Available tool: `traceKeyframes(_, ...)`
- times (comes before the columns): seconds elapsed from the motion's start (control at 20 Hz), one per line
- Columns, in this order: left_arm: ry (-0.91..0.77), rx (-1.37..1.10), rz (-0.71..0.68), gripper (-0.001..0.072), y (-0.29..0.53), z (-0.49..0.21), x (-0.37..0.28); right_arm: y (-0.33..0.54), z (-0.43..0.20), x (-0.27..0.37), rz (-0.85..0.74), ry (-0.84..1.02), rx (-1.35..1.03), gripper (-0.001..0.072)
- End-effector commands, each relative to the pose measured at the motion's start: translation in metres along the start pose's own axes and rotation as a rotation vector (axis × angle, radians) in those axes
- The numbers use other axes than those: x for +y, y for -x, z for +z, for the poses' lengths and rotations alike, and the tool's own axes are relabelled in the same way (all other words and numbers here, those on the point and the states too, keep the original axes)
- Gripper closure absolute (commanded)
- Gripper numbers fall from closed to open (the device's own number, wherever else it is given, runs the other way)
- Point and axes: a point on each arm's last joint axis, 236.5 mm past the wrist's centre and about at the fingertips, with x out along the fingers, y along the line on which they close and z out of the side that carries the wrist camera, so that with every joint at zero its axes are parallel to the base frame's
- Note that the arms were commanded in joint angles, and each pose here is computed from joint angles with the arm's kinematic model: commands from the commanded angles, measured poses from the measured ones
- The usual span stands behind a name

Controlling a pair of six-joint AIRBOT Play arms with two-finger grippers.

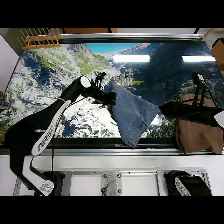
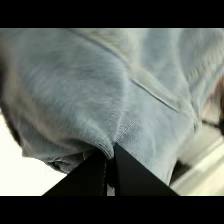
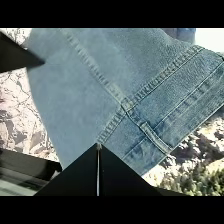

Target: Fold the clothes and pants, and hang the long-sleeved shirts on hangers.

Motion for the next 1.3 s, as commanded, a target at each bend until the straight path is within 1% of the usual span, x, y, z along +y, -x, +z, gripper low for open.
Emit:
traceKeyframes(0.0,-0.185,0.102,0.104,0.0686,0.041,-0.077,-0.018,0.0,0.0,0.0,0.0,0.0,0.001,0.0668)
traceKeyframes(0.1,-0.258,0.103,0.101,0.0685,0.052,-0.127,-0.036,0.0,0.0,0.0,0.0,0.0,0.001,0.0668)
traceKeyframes(0.2,-0.312,0.073,0.087,0.0678,0.054,-0.159,-0.046,0.0,0.0,0.0,0.0,0.0,0.001,0.0668)
traceKeyframes(0.25,-0.333,0.056,0.079,0.0421,0.055,-0.168,-0.05,0.0,0.0,0.0,0.001,0.0,0.001,0.0668)
traceKeyframes(0.3,-0.347,0.026,0.071,0.0009,0.06,-0.168,-0.055,0.0,0.0,0.0,0.001,0.0,0.001,0.0668)
traceKeyframes(0.35,-0.347,-0.016,0.061,0.0027,0.07,-0.159,-0.06,0.0,0.0,0.0,0.001,0.0,0.001,0.0668)
traceKeyframes(0.45,-0.317,-0.129,0.06,0.0025,0.1,-0.123,-0.061,0.0,0.0,0.0,0.001,0.0,0.001,0.0668)
traceKeyframes(0.55,-0.219,-0.235,0.092,0.0025,0.128,-0.08,-0.031,0.0,-0.003,0.0,0.002,0.0,0.011,0.0668)
traceKeyframes(0.65,-0.034,-0.303,0.148,0.0025,0.144,-0.045,0.034,0.0,-0.004,0.001,0.002,-0.001,0.016,0.0668)
traceKeyframes(0.7,0.079,-0.316,0.161,0.0025,0.146,-0.034,0.066,0.0,-0.004,0.001,0.002,0.0,0.016,0.0668)
traceKeyframes(0.75,0.225,-0.31,0.163,0.0025,0.14,-0.025,0.112,0.0,-0.004,0.001,0.002,0.0,0.016,0.0668)
traceKeyframes(0.8,0.296,-0.293,0.137,0.0025,0.13,-0.022,0.132,0.0,-0.004,0.001,0.002,-0.001,0.016,0.0668)
traceKeyframes(0.85,0.327,-0.277,0.094,0.0025,0.118,-0.019,0.141,-0.001,-0.004,0.0,0.002,-0.001,0.016,0.0668)
traceKeyframes(1.0,0.353,-0.239,-0.08,0.0025,0.077,-0.008,0.136,-0.006,-0.006,-0.004,-0.007,-0.008,0.035,0.0663)
traceKeyframes(1.1,0.339,-0.185,-0.09,0.0024,0.052,-0.006,0.134,-0.017,-0.01,-0.016,-0.035,-0.013,0.072,0.0655)
traceKeyframes(1.15,0.334,-0.172,-0.092,0.0025,0.043,-0.002,0.133,-0.023,-0.012,-0.024,-0.053,-0.019,0.095,0.054)
traceKeyframes(1.2,0.318,-0.159,-0.096,0.0026,0.036,0.003,0.129,-0.03,-0.015,-0.033,-0.071,-0.034,0.121,0.0304)
traceKeyframes(1.25,0.305,-0.147,-0.106,0.0092,0.032,0.007,0.124,-0.038,-0.017,-0.044,-0.089,-0.055,0.143,0.0146)
